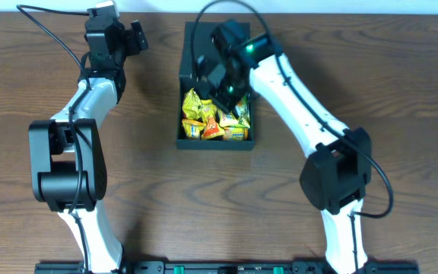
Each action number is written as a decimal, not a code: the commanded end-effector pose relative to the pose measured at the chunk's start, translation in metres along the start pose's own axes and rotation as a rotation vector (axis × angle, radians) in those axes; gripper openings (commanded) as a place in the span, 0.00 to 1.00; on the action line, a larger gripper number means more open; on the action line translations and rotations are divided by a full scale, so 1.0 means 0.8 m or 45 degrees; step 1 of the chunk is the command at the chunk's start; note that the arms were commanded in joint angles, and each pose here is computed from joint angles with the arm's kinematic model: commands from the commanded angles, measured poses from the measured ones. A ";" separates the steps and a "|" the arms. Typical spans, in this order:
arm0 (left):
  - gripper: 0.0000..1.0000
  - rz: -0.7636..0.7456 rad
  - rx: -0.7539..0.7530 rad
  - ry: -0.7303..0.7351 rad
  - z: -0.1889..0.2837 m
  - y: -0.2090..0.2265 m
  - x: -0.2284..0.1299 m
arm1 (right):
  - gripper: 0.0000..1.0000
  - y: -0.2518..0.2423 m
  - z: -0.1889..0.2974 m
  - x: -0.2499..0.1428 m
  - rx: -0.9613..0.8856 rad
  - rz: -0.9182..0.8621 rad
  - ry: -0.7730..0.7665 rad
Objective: Pack container
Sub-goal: 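Withdraw the right gripper to the box's back right corner, then position both grippers at the sides of the upright black lid, then grip the lid edges with both grippers and fold it forward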
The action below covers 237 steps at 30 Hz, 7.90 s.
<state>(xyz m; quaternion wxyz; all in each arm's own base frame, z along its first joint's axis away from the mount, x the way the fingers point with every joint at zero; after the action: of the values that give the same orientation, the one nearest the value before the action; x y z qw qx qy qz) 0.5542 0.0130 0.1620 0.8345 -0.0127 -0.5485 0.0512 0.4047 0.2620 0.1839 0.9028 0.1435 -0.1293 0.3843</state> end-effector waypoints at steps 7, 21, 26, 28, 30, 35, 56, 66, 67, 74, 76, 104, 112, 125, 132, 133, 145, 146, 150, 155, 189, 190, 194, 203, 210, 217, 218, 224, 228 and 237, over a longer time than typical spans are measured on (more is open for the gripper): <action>0.95 -0.010 0.034 0.002 0.000 0.013 0.005 | 0.01 -0.176 0.065 0.025 -0.097 -0.703 -0.498; 0.95 -0.012 0.053 0.152 0.001 0.016 -0.024 | 0.01 -0.382 0.093 0.026 -0.728 -1.058 -1.108; 0.95 -0.013 0.062 0.161 0.001 0.017 -0.027 | 0.01 -0.427 0.116 0.008 -0.643 -1.384 -1.374; 0.95 -0.013 0.065 0.133 0.000 0.018 -0.021 | 0.01 -0.430 0.120 0.008 -0.562 -1.352 -1.387; 0.96 -0.015 0.144 0.103 0.000 0.028 -0.016 | 0.01 -0.428 0.116 0.008 -0.531 -1.343 -1.362; 0.95 -0.018 0.293 0.068 0.002 0.047 -0.011 | 0.01 -0.411 0.099 0.014 -0.379 -1.300 -1.274; 0.96 0.007 -0.496 0.106 0.010 -0.041 -0.013 | 0.06 -0.290 0.039 0.027 0.495 -1.297 -0.802; 0.95 0.168 -0.851 0.239 0.033 -0.089 -0.025 | 0.02 -0.292 0.045 0.019 0.548 -1.261 -0.792; 0.97 0.177 -0.853 0.271 0.035 -0.095 -0.031 | 0.02 -0.296 0.047 0.015 0.540 -1.248 -0.796; 0.05 0.177 -0.546 0.299 0.019 -0.102 -0.046 | 0.02 -0.324 0.043 -0.032 0.471 -1.256 -0.728; 0.06 0.328 -0.322 0.341 0.012 -0.078 -0.054 | 0.01 -0.328 0.034 -0.039 0.471 -1.268 -0.707; 0.06 0.380 -0.587 0.597 -0.034 -0.089 -0.042 | 0.02 -0.308 -0.049 -0.032 0.669 -1.177 -0.620; 0.06 0.430 -0.644 0.714 -0.048 -0.098 -0.068 | 0.02 -0.302 -0.061 -0.027 0.643 -1.174 -0.601; 0.06 0.388 -0.681 0.861 -0.038 -0.117 -0.105 | 0.01 -0.288 -0.107 -0.051 0.799 -1.254 -0.461; 0.06 0.377 -0.623 0.898 -0.037 -0.116 -0.114 | 0.02 -0.270 -0.128 -0.046 0.807 -1.218 -0.418; 0.06 0.377 -0.623 0.898 -0.037 -0.116 -0.114 | 0.02 -0.269 -0.129 -0.044 0.807 -1.209 -0.423; 0.06 0.481 -0.656 0.895 -0.060 -0.122 -0.138 | 0.02 -0.271 -0.135 -0.039 0.800 -1.219 -0.437; 0.06 0.480 -0.659 0.892 -0.061 -0.122 -0.139 | 0.02 -0.272 -0.135 -0.037 0.797 -1.211 -0.450; 0.06 0.495 -0.684 0.826 -0.069 -0.125 -0.129 | 0.02 -0.274 -0.133 -0.027 0.799 -1.206 -0.488; 0.05 0.501 -0.698 0.789 -0.072 -0.126 -0.122 | 0.02 -0.269 -0.144 -0.024 0.812 -1.218 -0.474; 0.06 0.610 -1.012 0.677 -0.084 -0.156 -0.110 | 0.02 -0.254 -0.137 0.005 0.961 -1.081 -0.570; 0.06 0.609 -1.025 0.676 -0.083 -0.157 -0.109 | 0.02 -0.254 -0.136 0.006 0.969 -1.071 -0.576; 0.06 0.602 -1.086 0.668 -0.079 -0.159 -0.103 | 0.02 -0.252 -0.127 0.011 1.014 -1.002 -0.614; 0.06 0.578 -1.299 0.537 -0.069 -0.134 -0.066 | 0.01 -0.257 -0.101 0.013 1.129 -0.850 -0.694; 0.06 0.518 -1.437 0.485 -0.057 -0.139 -0.053 | 0.02 -0.247 -0.075 0.023 1.238 -0.638 -0.759; 0.06 0.445 -1.629 0.451 -0.037 -0.147 -0.039 | 0.02 -0.232 -0.045 0.029 1.351 -0.433 -0.761; 0.06 0.444 -1.642 0.450 -0.035 -0.147 -0.038 | 0.02 -0.232 -0.043 0.030 1.355 -0.443 -0.756; 0.06 0.383 -1.782 0.414 -0.017 -0.152 -0.020 | 0.02 -0.231 -0.031 0.035 1.353 -0.432 -0.763; 0.06 0.325 -1.879 0.394 0.000 -0.154 -0.004 | 0.02 -0.228 -0.021 0.041 1.353 -0.421 -0.767; 0.05 0.280 -1.947 0.391 0.026 -0.156 0.018 | 0.02 -0.199 0.007 0.055 1.371 -0.383 -0.754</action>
<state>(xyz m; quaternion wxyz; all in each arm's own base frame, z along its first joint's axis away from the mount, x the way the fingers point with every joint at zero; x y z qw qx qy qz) 0.5515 -0.1092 0.1979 0.6391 -0.6265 -0.3487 -0.2783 0.5542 0.1742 0.1861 0.6583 0.6810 -0.2030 0.2483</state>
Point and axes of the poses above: each gripper's point midway between its finger pads, its own z axis back along the fingers, its own y axis along the line the jaws close on, x = y × z, the point moved 5 cm from there along z, back along the fingers, and after that the axes turned 6 degrees about -z, right-handed, at the moved point
